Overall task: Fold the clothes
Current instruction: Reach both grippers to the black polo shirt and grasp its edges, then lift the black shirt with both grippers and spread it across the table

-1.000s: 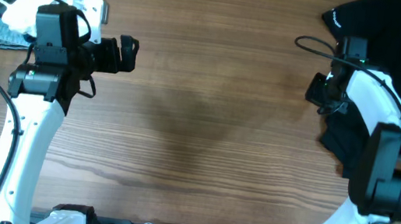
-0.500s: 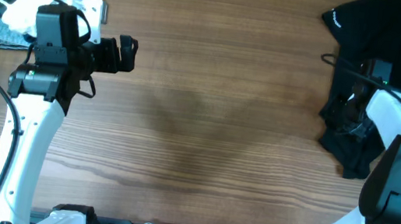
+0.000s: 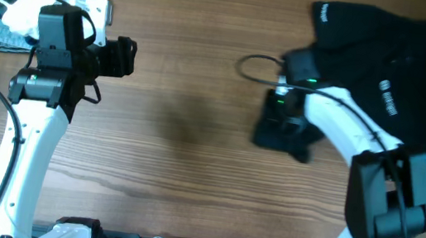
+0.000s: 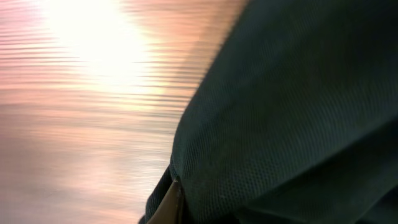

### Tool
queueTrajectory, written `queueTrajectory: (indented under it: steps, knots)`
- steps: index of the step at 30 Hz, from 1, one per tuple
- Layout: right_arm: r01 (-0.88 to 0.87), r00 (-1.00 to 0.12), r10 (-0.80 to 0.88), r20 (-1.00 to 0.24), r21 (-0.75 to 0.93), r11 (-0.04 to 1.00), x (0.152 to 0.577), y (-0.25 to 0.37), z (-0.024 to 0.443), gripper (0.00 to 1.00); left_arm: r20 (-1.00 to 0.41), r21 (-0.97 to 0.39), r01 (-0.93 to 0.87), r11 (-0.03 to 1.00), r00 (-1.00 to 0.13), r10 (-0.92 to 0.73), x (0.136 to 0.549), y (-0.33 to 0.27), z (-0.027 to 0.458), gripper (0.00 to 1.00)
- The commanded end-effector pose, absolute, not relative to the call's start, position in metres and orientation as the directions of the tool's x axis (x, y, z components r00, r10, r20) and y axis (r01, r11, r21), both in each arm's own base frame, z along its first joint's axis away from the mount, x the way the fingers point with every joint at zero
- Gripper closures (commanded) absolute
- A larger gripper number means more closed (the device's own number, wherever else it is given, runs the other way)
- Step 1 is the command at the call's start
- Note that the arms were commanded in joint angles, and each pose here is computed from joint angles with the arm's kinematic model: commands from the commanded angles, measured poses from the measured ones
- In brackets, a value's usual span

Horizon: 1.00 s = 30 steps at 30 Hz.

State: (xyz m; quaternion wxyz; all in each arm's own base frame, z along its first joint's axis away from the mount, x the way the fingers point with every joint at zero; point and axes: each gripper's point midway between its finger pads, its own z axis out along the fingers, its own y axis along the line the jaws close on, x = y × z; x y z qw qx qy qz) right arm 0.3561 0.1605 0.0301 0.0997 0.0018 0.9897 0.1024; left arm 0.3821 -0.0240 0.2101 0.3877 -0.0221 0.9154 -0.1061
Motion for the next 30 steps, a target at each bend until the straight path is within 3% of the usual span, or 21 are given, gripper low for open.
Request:
queueTrajectory:
  steps: [1, 3, 4, 5, 6, 7, 11, 13, 15, 20, 26, 30]
  knots:
    - [-0.136, -0.944, -0.034, -0.329, 0.294, 0.946, 0.384, 0.222, 0.089, 0.96, -0.72, -0.176, 0.015, 0.984, -0.684, -0.119, 0.387, -0.016, 0.215, 0.28]
    - [-0.187, -0.915, -0.047, -0.4, 0.318, 0.93, 0.397, 0.243, 0.119, 0.95, -0.721, -0.168, 0.005, 0.986, -0.683, -0.119, 0.387, -0.014, 0.215, 0.27]
    - [-0.206, -0.897, -0.043, -0.439, 0.331, 0.921, 0.405, 0.251, 0.137, 0.78, -0.721, -0.166, 0.003, 0.986, -0.682, -0.119, 0.387, -0.013, 0.215, 0.25]
    - [-0.22, -0.886, -0.045, -0.461, 0.333, 0.917, 0.41, 0.253, 0.146, 0.32, -0.722, -0.166, 0.002, 0.986, -0.682, -0.12, 0.387, -0.012, 0.215, 0.24]
    - [-0.222, -0.885, -0.047, -0.463, 0.331, 0.917, 0.411, 0.252, 0.148, 0.04, -0.721, -0.166, -0.001, 0.986, -0.682, -0.122, 0.387, -0.011, 0.215, 0.21]
    - [-0.21, -0.891, -0.043, -0.451, 0.328, 0.921, 0.411, 0.247, 0.146, 0.0, -0.721, -0.164, -0.004, 0.986, -0.682, -0.122, 0.387, -0.011, 0.215, 0.19]
    - [-0.13, -0.919, 0.0, -0.394, 0.302, 0.944, 0.41, 0.213, 0.14, 0.0, -0.724, -0.162, -0.005, 0.987, -0.679, -0.122, 0.388, -0.01, 0.215, 0.05]
    - [-0.024, -0.936, 0.079, -0.342, 0.285, 0.958, 0.411, 0.168, 0.139, 0.0, -0.709, -0.19, 0.025, 0.981, -0.695, -0.12, 0.384, -0.019, 0.213, 0.05]
    - [0.108, -0.94, 0.185, -0.286, 0.266, 0.958, 0.412, 0.114, 0.135, 0.0, -0.661, -0.247, 0.105, 0.963, -0.745, -0.088, 0.372, -0.047, 0.204, 0.13]
    - [0.235, -0.92, 0.286, -0.268, 0.209, 0.949, 0.415, 0.029, 0.129, 0.0, -0.41, -0.267, 0.277, 0.923, -0.9, 0.151, 0.327, -0.137, 0.131, 0.09]
    - [0.231, -0.925, 0.276, -0.261, 0.19, 0.954, 0.412, 0.023, 0.127, 0.0, -0.264, -0.264, 0.422, 0.867, -0.897, 0.356, 0.304, -0.205, 0.06, 0.12]
    - [0.23, -0.924, 0.276, -0.265, 0.191, 0.954, 0.413, 0.023, 0.128, 0.0, -0.278, -0.248, 0.511, 0.823, -0.852, 0.445, 0.296, -0.242, 0.036, 0.16]
